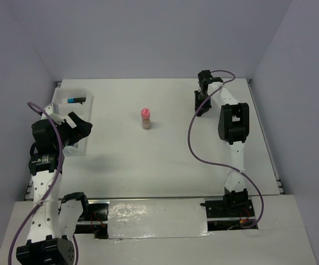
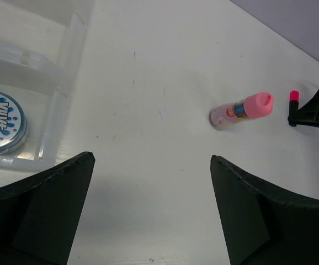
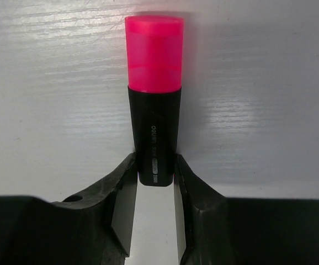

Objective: Sort the stationery into containers
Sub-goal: Pick up the pen from the center of the board.

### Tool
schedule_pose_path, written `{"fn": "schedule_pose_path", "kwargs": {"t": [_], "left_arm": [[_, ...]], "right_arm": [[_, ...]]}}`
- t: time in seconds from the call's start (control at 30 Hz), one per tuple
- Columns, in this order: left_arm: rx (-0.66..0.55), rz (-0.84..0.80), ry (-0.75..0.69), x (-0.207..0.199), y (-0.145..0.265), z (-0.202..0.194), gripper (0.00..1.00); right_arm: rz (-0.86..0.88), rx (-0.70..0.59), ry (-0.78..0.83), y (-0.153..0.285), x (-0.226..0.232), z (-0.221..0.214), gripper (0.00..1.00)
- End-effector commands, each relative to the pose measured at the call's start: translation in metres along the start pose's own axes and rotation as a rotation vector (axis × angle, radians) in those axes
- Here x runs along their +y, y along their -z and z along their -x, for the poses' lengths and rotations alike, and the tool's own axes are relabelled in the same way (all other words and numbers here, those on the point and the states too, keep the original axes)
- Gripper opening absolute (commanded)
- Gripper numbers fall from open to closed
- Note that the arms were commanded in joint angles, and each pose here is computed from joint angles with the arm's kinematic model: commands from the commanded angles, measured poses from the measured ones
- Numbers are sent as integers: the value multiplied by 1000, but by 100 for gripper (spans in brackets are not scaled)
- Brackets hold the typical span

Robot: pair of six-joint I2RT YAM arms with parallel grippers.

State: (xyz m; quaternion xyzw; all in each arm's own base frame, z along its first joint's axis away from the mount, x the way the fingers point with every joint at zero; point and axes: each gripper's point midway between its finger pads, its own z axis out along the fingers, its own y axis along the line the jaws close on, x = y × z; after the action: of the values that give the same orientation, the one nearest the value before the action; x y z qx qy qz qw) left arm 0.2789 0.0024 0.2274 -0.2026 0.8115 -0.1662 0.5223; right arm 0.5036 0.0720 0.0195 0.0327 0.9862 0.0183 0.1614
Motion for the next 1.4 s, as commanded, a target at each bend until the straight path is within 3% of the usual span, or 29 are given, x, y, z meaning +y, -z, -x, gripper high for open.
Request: {"fn": "schedule_pose_path", "kwargs": {"t": [0.0,0.07,0.1,0.2,0.3,0.37,0.47,0.5,0.67,0.83,1.13,1.3,1.33,1.37], "left_arm": [[-13,-70,-21,-13,-2,5,99],[10,-135,-18,-25,-2,4,99],[20,-197,-8,-38,-1,6,99],[92,-442,64,-89,16,9,99],[24,-586,61,-134,46,41,99],[-51,-651,28,-164,69,66,100],[-26,-761,53,-202,88,78,99],[-8,-767,70,-207,82,80,99],[55,-898,83,-253,98,73,99],[98,-935,69,-281,107,59,98],[176,-906,39,-299,98,27,89],[176,-871,30,-294,90,22,59],[177,-864,25,-293,89,21,51],[185,-855,23,-292,86,19,35]], "right_arm": [[33,-61,37,20,14,4,14],[68,-89,63,28,25,-3,13],[95,-207,87,58,39,17,12],[119,-298,124,92,55,14,11],[156,-471,131,173,75,14,11],[190,-491,172,194,99,-9,11],[292,-535,250,239,144,-51,11],[355,-601,258,269,156,-58,12],[602,-682,341,341,220,-131,12],[708,-749,364,403,239,-163,13],[754,-755,419,430,266,-191,13],[753,-758,437,435,273,-194,14],[754,-756,443,435,275,-195,14],[755,-753,448,435,277,-195,14]]}}
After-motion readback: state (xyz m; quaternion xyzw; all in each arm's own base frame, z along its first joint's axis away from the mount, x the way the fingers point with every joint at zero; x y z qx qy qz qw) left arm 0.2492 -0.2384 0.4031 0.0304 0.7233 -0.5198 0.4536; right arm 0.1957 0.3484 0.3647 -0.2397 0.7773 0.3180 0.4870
